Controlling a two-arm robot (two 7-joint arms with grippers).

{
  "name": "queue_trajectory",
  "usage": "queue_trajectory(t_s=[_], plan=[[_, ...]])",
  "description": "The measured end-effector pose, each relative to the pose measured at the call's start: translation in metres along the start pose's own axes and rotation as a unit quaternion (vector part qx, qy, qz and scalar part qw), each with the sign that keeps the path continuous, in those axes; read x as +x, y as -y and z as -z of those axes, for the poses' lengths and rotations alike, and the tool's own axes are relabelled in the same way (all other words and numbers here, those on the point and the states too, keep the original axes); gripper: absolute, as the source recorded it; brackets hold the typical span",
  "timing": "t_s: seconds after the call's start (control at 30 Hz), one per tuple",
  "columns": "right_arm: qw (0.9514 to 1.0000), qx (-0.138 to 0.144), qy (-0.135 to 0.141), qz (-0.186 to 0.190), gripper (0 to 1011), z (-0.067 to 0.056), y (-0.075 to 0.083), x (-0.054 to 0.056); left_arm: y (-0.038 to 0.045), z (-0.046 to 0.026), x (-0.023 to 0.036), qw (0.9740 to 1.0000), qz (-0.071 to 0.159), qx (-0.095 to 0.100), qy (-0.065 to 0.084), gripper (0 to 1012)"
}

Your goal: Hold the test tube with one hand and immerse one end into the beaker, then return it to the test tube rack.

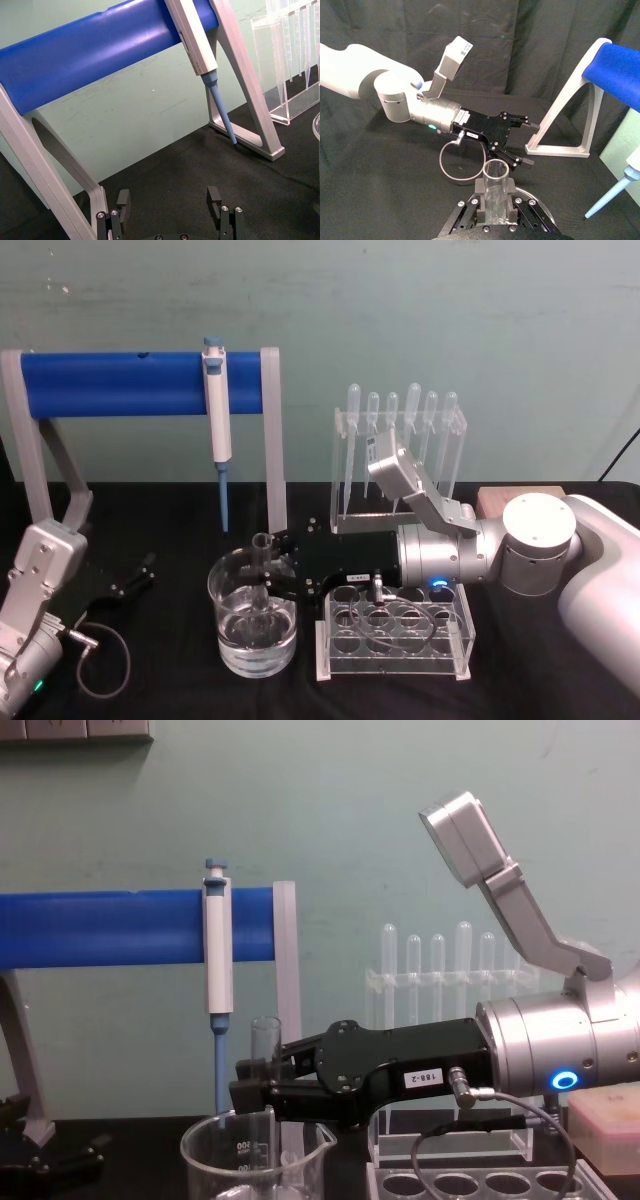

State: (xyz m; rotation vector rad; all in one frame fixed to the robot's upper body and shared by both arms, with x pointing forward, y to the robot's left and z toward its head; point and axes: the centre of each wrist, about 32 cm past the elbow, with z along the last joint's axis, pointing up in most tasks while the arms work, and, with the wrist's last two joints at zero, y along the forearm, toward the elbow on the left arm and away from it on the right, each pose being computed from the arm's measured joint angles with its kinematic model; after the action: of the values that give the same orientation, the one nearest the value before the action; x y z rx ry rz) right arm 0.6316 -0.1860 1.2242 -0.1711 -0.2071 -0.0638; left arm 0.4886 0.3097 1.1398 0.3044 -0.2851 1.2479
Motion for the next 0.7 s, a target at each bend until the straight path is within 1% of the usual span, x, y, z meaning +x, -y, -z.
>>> queue_trajectory(t_s=[0.7], plan=[[1.0, 0.0, 0.0, 0.0, 230, 0.0, 0.0, 0.0, 0.0, 0.0, 0.0, 1.0, 0.0, 0.0, 0.0, 1000]])
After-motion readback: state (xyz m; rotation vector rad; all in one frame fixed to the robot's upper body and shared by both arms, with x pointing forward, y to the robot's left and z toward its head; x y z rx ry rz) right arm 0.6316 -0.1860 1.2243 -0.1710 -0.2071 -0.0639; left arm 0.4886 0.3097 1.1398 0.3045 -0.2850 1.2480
